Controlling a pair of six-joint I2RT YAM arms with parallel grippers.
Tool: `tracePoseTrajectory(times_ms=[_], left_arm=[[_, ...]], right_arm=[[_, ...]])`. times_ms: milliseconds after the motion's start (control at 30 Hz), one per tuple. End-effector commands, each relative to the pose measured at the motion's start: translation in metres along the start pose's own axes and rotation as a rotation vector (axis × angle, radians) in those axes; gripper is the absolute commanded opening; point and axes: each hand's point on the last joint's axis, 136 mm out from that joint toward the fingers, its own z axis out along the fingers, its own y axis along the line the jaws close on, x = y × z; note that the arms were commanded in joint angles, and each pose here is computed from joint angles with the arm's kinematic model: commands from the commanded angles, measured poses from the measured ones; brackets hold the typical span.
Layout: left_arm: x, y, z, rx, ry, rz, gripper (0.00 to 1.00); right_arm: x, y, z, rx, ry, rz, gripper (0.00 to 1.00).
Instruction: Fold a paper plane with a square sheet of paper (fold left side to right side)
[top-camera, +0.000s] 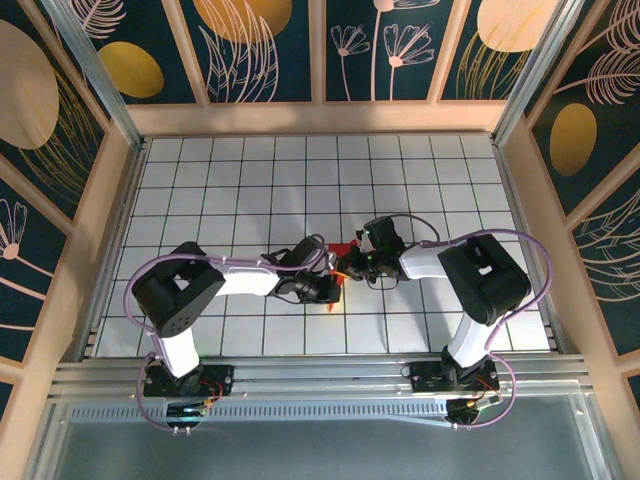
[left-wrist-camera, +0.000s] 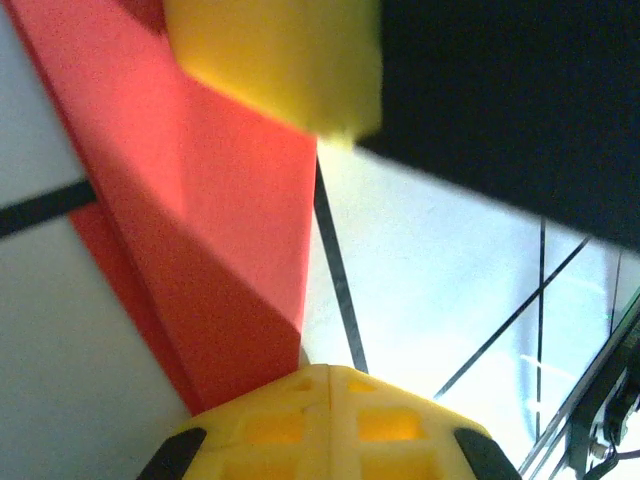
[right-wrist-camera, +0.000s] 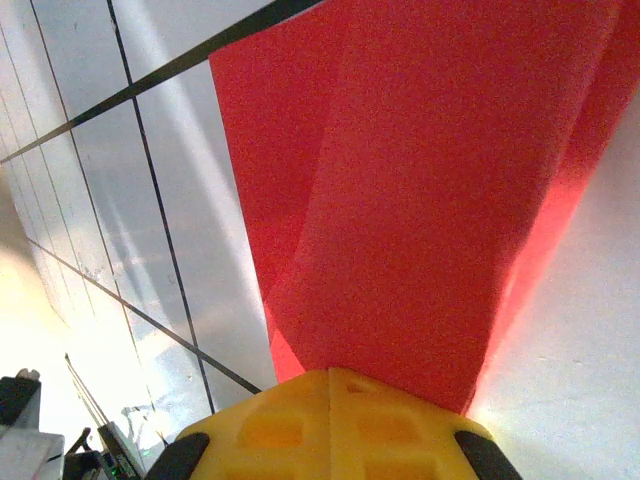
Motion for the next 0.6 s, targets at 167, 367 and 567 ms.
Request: tracePoseTrajectory(times_ms=[167,367,567], left_arm=[[0.070,0.035,-0.005,-0.102,0.191,-0.066,0.00],[0.073,0.029,-0.015,-0.053,0.168,-0.059,0.00],[0.052,-0.005,-0.035,0.052,0.057,0.015,0.00]], right_arm=[[0.029,-0.060,0.009,0.218,0.077,0.078,0.00],[0.026,-0.056,0.009,0.207,0.073,0.060,0.00],[0.008,-0.028,0.006,0.148,0.036,0.008,0.00]])
